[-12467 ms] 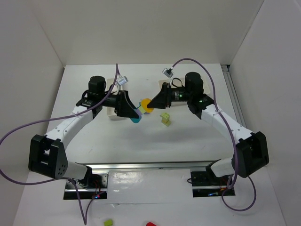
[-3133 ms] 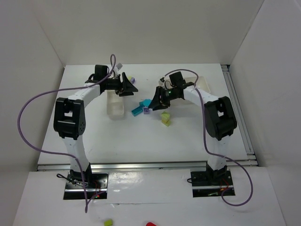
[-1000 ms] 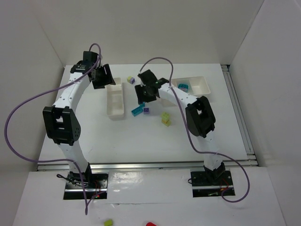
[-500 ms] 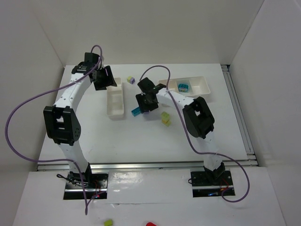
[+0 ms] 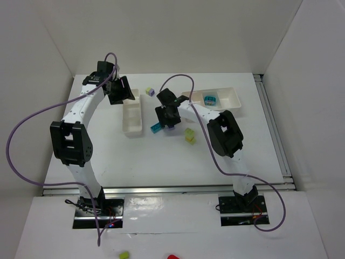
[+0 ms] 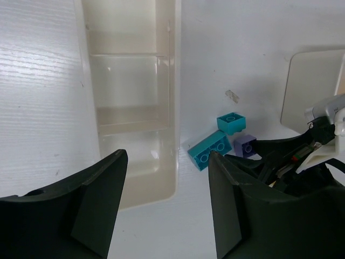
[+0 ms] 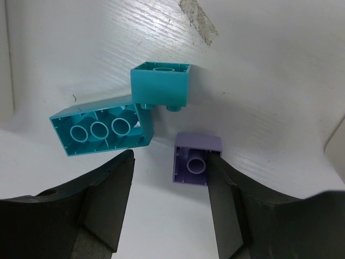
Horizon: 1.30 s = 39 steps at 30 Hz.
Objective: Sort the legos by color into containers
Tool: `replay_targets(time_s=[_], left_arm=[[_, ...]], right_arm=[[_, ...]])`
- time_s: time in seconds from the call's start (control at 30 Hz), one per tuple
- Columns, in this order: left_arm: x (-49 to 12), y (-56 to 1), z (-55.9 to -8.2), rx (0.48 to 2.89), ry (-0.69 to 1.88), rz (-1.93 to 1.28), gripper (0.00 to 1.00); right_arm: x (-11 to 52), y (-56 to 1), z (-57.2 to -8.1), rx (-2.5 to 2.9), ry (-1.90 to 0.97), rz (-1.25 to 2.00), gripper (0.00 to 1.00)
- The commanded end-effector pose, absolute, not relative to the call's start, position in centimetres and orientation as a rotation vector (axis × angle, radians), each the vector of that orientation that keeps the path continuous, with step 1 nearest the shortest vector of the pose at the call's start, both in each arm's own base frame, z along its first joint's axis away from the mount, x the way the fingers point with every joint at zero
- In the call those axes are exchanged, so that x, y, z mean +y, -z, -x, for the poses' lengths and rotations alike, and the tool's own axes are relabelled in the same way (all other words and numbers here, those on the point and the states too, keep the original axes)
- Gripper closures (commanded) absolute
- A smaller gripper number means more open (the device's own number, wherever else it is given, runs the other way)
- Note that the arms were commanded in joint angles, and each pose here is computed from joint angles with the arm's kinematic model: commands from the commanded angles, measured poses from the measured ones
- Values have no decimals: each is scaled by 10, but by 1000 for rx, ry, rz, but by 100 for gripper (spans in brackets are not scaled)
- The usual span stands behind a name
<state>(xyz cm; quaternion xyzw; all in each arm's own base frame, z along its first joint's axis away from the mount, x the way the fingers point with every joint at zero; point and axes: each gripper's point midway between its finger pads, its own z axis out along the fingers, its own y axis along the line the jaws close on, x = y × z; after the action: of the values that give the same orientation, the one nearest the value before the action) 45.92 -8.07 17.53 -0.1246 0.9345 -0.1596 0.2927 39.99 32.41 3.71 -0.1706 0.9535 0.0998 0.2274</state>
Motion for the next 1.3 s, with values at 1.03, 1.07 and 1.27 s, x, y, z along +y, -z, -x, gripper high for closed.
replay_targets(time_s=[1.03, 1.07, 1.27], left_arm=[[-94, -193, -461, 2446, 521, 283, 29], [-94, -193, -461, 2446, 521, 283, 29], [-100, -189, -460, 2458, 531, 259, 29]], right_arm=[[335, -91, -376, 2491, -322, 546, 81], [339, -94, -373, 2488, -327, 559, 76], [340, -99, -372, 2491, -337, 564, 38]])
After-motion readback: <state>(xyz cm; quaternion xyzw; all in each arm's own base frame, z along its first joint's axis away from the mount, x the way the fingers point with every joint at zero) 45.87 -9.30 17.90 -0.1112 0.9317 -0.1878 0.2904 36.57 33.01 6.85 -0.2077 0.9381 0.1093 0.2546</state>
